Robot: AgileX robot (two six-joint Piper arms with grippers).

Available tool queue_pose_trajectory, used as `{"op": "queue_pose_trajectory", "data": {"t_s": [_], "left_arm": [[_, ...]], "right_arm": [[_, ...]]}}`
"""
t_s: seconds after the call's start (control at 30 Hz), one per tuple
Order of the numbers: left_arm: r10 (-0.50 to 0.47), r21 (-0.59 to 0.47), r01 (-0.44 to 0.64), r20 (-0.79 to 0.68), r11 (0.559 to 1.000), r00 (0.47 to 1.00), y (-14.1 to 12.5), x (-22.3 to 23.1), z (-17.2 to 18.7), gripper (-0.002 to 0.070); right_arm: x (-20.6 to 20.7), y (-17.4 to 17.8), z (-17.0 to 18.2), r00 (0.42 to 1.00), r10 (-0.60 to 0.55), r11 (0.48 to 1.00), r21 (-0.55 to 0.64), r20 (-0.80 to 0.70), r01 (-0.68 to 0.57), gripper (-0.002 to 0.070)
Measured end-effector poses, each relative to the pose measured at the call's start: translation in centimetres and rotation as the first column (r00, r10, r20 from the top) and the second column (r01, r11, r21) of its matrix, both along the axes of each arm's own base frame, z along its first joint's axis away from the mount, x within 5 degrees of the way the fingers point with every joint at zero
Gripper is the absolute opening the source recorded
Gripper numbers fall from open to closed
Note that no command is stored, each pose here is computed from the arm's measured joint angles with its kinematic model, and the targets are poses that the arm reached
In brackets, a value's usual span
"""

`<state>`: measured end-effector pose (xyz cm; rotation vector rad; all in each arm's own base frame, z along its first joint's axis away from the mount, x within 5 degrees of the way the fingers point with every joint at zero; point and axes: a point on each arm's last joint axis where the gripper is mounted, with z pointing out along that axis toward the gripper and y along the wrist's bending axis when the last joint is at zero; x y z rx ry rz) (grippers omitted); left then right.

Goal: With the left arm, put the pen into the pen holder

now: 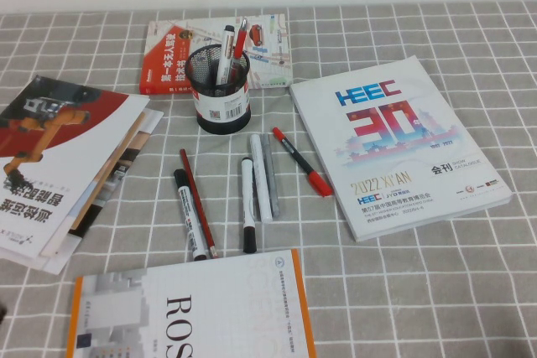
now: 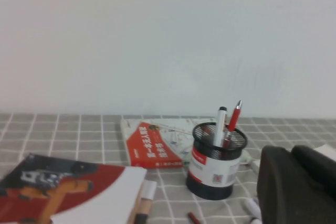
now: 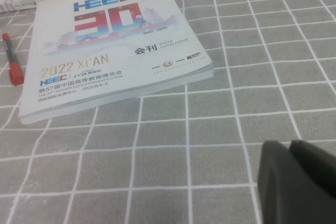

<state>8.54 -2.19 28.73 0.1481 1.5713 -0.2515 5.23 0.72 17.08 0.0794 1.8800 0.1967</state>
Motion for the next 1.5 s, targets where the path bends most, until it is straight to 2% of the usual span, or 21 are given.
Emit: {"op": "queue_pose_trajectory", "data": {"t_s": [0.23,0.4,0.53,0.7,0.83,1.07,1.2,1.33,1.5], "left_arm": [[-0.041,-0.191,0.036,-0.025,0.981,0.999,0.3,-1.9,-4.2,0.0000],[-0.048,-0.201,0.029,-0.094,0.979,0.994,0.2,-1.8,-6.7,0.0000],[-0.041,-0.201,0.019,-0.109,0.980,0.993,0.2,-1.8,-7.1,0.0000],[-0.035,-0.124,0.024,-0.089,0.992,0.995,0.2,-1.7,-7.1,0.0000],[-0.035,-0.103,0.026,-0.083,0.994,0.996,0.3,-1.7,-7.1,0.0000],[0.029,-0.084,-0.041,-0.142,0.996,0.989,0.8,-1.7,-7.7,0.0000],[0.038,0.021,-0.034,-0.202,0.999,0.979,0.9,-1.9,-8.4,0.0000],[0.038,0.075,-0.024,-0.183,0.997,0.982,1.0,-2.3,-8.5,0.0000],[0.095,0.081,-0.085,-0.134,0.993,0.986,1.3,-2.7,-9.4,0.0000]], "right_arm": [[0.0,0.0,0.0,1.000,0.000,1.000,0.000,0.000,0.000,-0.0012],[0.0,0.0,0.0,1.000,0.000,1.000,0.000,0.000,0.000,-0.0013],[0.0,0.0,0.0,1.000,0.000,1.000,0.000,0.000,0.000,-0.0013],[0.0,0.0,0.0,1.000,0.000,1.000,0.000,0.000,0.000,-0.0012],[0.0,0.0,0.0,1.000,0.000,1.000,0.000,0.000,0.000,-0.0013],[0.0,0.0,0.0,1.000,0.000,1.000,0.000,0.000,0.000,-0.0013],[0.0,0.0,0.0,1.000,0.000,1.000,0.000,0.000,0.000,-0.0012],[0.0,0.0,0.0,1.000,0.000,1.000,0.000,0.000,0.000,-0.0013],[0.0,0.0,0.0,1.000,0.000,1.000,0.000,0.000,0.000,-0.0012]]}}
